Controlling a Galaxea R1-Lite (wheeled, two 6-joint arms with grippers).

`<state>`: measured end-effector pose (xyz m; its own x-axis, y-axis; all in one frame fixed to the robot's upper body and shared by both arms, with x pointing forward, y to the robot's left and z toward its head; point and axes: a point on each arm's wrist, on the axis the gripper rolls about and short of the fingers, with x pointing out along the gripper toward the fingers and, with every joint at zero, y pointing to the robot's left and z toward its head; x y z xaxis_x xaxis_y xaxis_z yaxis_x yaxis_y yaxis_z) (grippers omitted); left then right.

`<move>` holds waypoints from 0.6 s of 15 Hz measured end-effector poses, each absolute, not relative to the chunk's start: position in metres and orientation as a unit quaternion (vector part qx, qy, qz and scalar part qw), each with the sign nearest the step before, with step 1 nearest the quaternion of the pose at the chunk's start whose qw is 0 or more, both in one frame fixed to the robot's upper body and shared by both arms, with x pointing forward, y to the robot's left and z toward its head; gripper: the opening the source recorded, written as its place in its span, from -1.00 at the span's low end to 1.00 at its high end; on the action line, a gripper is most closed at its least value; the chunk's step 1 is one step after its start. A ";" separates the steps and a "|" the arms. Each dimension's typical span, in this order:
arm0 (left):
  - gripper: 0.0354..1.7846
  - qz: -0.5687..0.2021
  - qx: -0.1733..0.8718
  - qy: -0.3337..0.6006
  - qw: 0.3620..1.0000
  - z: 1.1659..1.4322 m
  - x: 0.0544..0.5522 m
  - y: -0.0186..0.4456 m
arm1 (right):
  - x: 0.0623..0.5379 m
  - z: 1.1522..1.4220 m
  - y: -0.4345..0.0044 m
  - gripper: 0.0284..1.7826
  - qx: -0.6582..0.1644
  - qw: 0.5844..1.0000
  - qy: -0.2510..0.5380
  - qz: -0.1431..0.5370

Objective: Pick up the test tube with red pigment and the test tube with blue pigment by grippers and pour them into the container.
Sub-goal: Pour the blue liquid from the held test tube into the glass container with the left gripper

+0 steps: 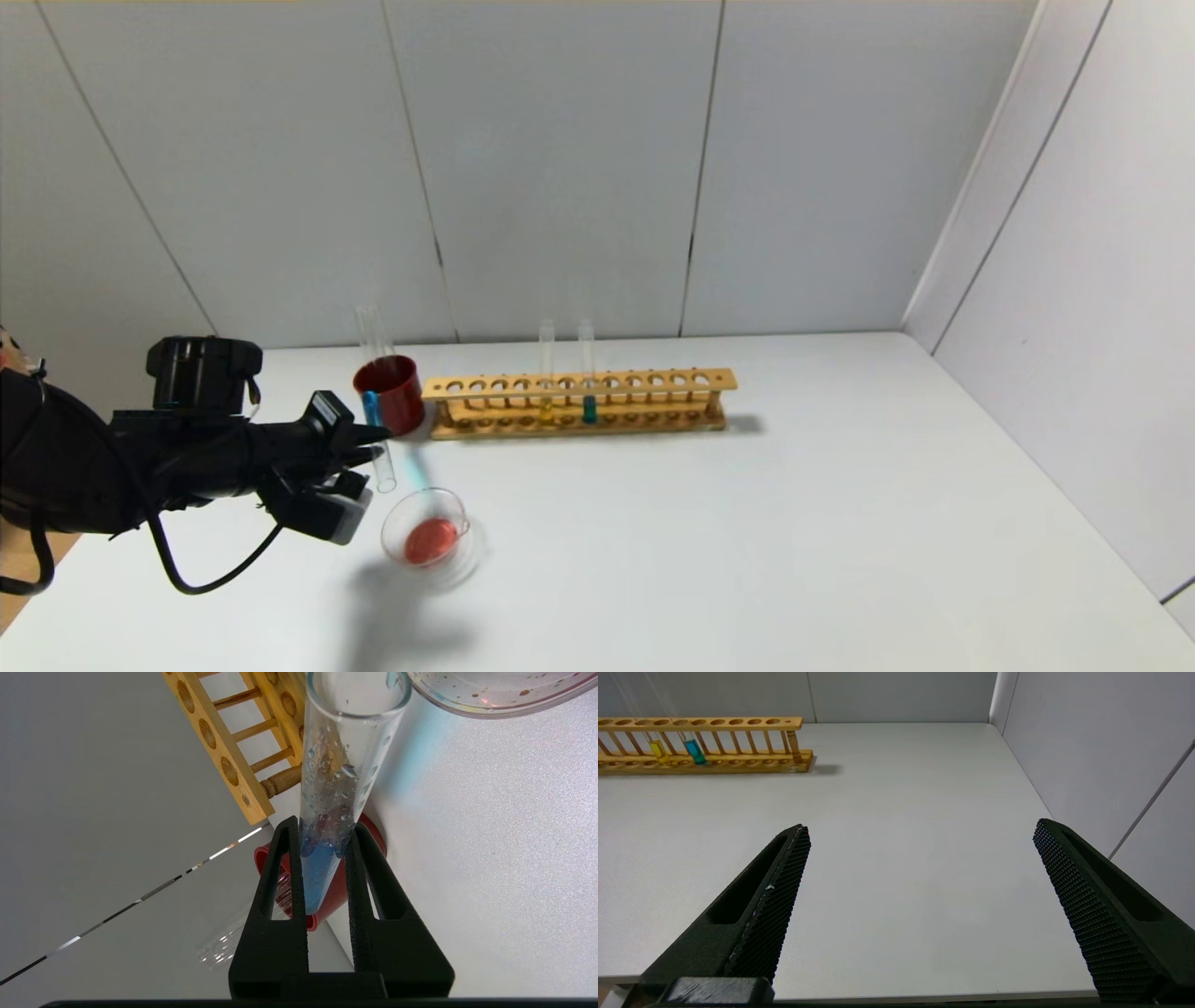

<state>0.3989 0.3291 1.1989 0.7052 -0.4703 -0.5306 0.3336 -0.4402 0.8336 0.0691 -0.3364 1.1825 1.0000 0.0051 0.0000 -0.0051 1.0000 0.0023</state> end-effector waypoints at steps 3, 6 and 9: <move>-0.70 -0.380 0.763 -0.045 0.521 1.199 0.399 0.329 | 0.069 1.182 -0.336 0.96 0.001 1.000 0.000 0.003; -0.70 -0.379 0.765 -0.046 0.519 1.199 0.399 0.329 | 0.069 1.182 -0.336 0.96 0.001 1.000 0.000 0.003; -0.70 -0.378 0.766 -0.048 0.518 1.200 0.399 0.329 | 0.069 1.182 -0.336 0.96 0.001 1.000 0.000 0.003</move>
<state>0.3990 0.3292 1.1995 0.7089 -0.4648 -0.5304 0.3188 -0.4597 0.8289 0.0691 -0.3364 1.1825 1.0000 0.0055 0.0000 -0.0055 1.0000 0.0023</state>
